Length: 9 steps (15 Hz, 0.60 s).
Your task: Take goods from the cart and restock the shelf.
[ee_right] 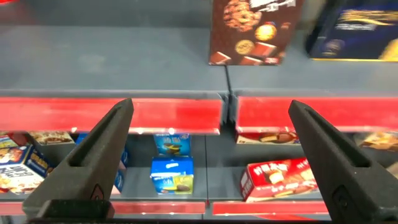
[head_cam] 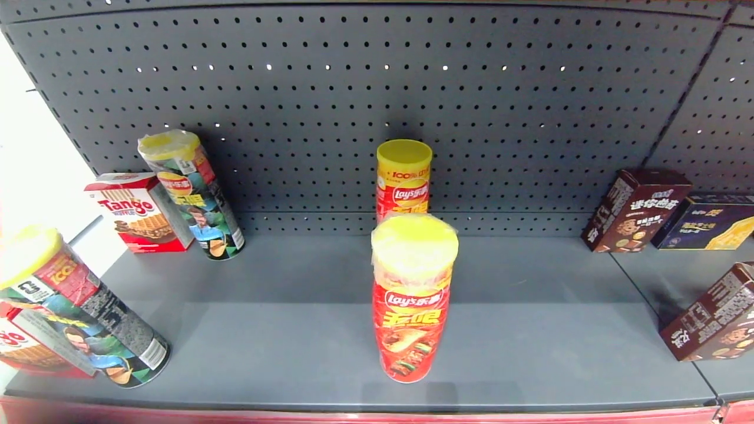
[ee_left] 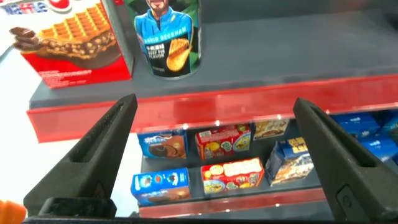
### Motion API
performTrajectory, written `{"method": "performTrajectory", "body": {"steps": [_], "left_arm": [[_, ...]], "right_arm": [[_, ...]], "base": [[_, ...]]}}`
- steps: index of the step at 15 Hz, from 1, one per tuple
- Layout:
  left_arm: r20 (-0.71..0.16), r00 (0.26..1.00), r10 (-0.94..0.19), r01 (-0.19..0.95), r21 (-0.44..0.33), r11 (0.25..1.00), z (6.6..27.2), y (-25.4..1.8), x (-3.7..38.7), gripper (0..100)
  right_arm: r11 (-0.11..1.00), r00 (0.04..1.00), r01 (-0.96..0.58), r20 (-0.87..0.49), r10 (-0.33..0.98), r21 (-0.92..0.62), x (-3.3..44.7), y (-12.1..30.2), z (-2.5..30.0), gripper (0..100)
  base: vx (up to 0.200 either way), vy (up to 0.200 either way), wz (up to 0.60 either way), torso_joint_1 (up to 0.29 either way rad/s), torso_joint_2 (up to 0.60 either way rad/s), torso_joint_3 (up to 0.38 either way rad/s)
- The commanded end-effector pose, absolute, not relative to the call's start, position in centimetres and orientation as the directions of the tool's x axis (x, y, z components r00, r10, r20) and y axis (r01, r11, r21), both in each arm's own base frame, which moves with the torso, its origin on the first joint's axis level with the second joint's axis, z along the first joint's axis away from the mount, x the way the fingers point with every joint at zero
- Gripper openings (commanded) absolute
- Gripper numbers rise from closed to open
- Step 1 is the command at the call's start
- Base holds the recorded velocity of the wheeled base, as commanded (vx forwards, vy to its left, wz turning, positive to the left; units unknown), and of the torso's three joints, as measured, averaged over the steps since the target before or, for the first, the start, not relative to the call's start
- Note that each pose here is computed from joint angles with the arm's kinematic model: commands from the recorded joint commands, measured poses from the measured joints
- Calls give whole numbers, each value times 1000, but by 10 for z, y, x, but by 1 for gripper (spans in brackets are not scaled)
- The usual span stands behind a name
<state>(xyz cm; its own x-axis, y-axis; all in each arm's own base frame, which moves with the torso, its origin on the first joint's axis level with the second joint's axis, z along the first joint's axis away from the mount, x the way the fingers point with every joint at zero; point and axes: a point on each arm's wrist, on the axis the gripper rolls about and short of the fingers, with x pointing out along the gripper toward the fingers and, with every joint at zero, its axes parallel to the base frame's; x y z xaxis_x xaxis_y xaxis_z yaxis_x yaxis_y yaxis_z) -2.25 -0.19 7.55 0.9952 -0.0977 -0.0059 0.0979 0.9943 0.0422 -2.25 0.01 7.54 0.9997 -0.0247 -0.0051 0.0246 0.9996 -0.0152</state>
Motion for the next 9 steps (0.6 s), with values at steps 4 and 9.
{"method": "performTrajectory", "body": {"steps": [4, 9], "left_arm": [[-6, 995, -98, 98, 44, 994, 75, -2, -23, 100], [-5, 996, -93, 94, 36, 995, 76, -2, -23, 100]], "right_arm": [[1000, 1000, 24, -8, -25, -15, -22, 0, 75, 100], [1000, 1000, 24, -8, -25, -15, -22, 0, 75, 100]], "base": [[0, 0, 0, 0, 0, 0], [0, 0, 0, 0, 0, 0]]}}
